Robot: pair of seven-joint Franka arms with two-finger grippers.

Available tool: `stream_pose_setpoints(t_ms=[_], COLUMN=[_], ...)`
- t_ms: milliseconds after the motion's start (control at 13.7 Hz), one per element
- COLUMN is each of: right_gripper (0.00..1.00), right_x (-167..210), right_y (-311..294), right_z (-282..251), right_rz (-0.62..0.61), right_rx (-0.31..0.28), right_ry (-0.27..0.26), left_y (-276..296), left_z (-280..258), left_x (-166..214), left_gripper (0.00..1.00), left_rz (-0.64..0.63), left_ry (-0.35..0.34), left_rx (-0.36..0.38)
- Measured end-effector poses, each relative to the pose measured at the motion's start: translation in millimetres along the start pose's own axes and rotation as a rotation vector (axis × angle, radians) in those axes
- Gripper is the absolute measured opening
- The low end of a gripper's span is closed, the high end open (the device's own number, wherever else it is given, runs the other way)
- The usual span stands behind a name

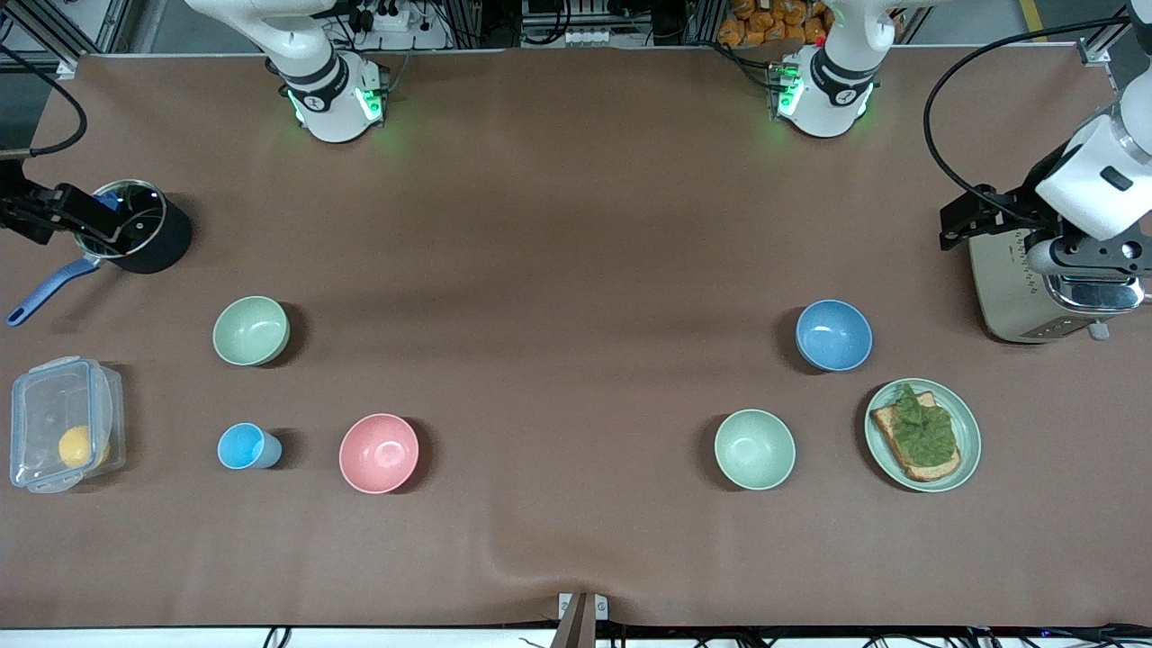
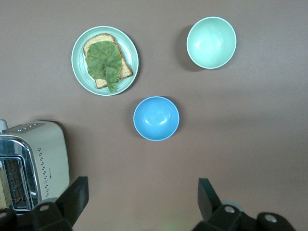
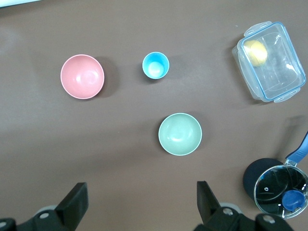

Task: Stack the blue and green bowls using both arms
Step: 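Reach the left gripper toward the light blue bowl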

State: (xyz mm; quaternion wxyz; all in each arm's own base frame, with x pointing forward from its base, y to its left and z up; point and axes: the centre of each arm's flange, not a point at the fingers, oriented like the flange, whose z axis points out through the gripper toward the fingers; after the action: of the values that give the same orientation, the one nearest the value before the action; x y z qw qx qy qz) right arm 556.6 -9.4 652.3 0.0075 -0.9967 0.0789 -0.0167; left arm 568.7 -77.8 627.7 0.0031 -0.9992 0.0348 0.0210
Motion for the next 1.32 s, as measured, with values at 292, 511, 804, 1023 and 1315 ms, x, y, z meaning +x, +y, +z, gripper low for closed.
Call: stream_pose_setpoints(t_ms=[292, 511, 804, 1023, 1315], right_gripper=[1.00, 1.00, 1.00, 1.00, 1.00], right_x=[0, 0, 0, 0, 0], right_y=[0, 1, 3, 4, 6], right_z=[-3, -4, -4, -4, -3], right_rz=[0.000, 0.002, 0.005, 0.007, 0.011], right_rx=[0.001, 0.001, 0.001, 0.000, 0.000], right_ry=[0.007, 0.008, 0.007, 0.006, 0.002], left_y=[0, 0, 1, 5, -1], left_z=[1, 2, 8, 17, 61], left_x=[0, 0, 0, 2, 23], left_gripper=[1.00, 1.00, 1.00, 1.00, 1.00], left_rz=[0.023, 0.036, 0.045, 0.083, 0.132], left_ry=[-0.002, -0.004, -0.016, -0.030, -0.108], left_rx=[0.000, 0.000, 0.006, 0.068, 0.071])
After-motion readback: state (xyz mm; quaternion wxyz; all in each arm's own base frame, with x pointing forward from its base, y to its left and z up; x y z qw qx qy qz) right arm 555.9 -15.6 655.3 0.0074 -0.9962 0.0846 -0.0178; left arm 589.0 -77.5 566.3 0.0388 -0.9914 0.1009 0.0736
